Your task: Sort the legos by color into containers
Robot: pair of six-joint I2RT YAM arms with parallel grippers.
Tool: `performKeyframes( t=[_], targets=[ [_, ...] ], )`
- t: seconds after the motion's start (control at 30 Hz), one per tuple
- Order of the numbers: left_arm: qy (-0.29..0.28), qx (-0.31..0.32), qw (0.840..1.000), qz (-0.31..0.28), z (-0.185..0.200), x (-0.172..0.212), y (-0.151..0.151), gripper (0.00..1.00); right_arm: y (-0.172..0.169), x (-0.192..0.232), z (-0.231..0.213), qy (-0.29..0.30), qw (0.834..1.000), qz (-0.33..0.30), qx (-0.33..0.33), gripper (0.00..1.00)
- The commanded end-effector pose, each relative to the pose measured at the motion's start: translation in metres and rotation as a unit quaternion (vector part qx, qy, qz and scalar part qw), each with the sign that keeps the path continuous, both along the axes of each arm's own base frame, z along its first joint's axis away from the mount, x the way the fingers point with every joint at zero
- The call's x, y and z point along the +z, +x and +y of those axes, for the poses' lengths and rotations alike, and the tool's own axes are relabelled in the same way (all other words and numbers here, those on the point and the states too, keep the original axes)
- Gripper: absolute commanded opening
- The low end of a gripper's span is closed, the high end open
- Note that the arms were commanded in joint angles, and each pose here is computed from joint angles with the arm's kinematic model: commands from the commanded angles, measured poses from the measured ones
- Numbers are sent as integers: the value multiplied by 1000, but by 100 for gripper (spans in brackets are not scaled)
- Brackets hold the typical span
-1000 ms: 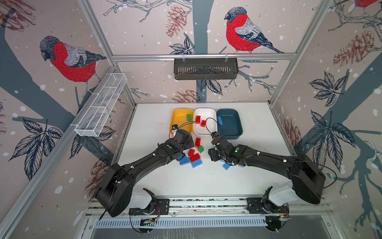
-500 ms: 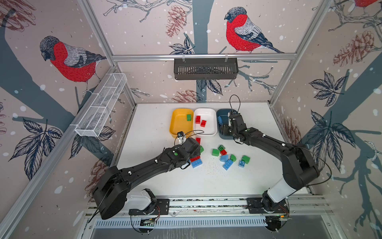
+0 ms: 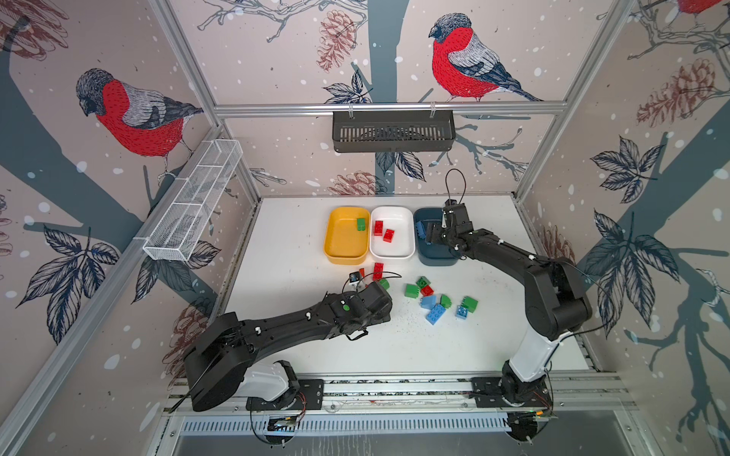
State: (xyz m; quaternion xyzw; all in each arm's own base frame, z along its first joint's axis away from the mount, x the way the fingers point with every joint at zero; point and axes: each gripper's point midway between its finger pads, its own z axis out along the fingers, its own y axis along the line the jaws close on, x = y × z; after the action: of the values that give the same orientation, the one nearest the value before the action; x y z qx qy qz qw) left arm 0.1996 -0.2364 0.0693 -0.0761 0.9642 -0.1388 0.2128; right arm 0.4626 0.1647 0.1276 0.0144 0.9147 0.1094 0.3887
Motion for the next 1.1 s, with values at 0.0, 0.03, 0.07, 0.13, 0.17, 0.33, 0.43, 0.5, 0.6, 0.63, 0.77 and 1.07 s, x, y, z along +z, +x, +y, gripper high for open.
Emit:
performKeyframes(
  t=[0.0, 0.03, 0.07, 0.13, 0.17, 0.33, 0.43, 0.5, 0.6, 0.63, 0.77, 1.07],
  targets=[
    [5, 0, 1000, 22, 0, -9, -8, 97, -8, 15, 4, 13, 1000, -17, 14, 99],
    [9, -1, 1000, 22, 0, -10, -7, 97, -12, 19, 5, 16, 1000, -20, 16, 99],
    [13, -1, 1000, 20, -1, -11, -5, 97, -16, 23, 4, 19, 999, -24, 16, 100],
    [20, -2, 1000, 17, -4, -12, -1, 97, -25, 30, 2, 25, 999, -30, 17, 99],
    [23, -3, 1000, 17, -5, -13, 0, 97, -29, 34, 1, 28, 999, -35, 18, 100],
    [57, 7, 998, 13, -6, -19, 9, 97, -52, 44, -3, 53, 997, -44, 21, 99],
    [84, 19, 996, 15, -3, -23, 13, 97, -64, 46, -7, 63, 997, -47, 19, 99],
    [98, 27, 995, 18, -1, -25, 14, 97, -71, 47, -10, 65, 997, -49, 16, 100],
    [100, 22, 995, 17, -5, -29, 17, 97, -78, 49, -11, 70, 996, -51, 18, 100],
    [101, 21, 994, 18, -6, -30, 17, 97, -79, 49, -11, 71, 996, -51, 18, 99],
    [103, 16, 994, 18, -10, -33, 19, 94, -83, 50, -13, 73, 996, -50, 17, 100],
    [126, 3, 992, 23, -19, -46, 26, 89, -87, 57, -13, 81, 995, -58, 17, 99]
  ],
)
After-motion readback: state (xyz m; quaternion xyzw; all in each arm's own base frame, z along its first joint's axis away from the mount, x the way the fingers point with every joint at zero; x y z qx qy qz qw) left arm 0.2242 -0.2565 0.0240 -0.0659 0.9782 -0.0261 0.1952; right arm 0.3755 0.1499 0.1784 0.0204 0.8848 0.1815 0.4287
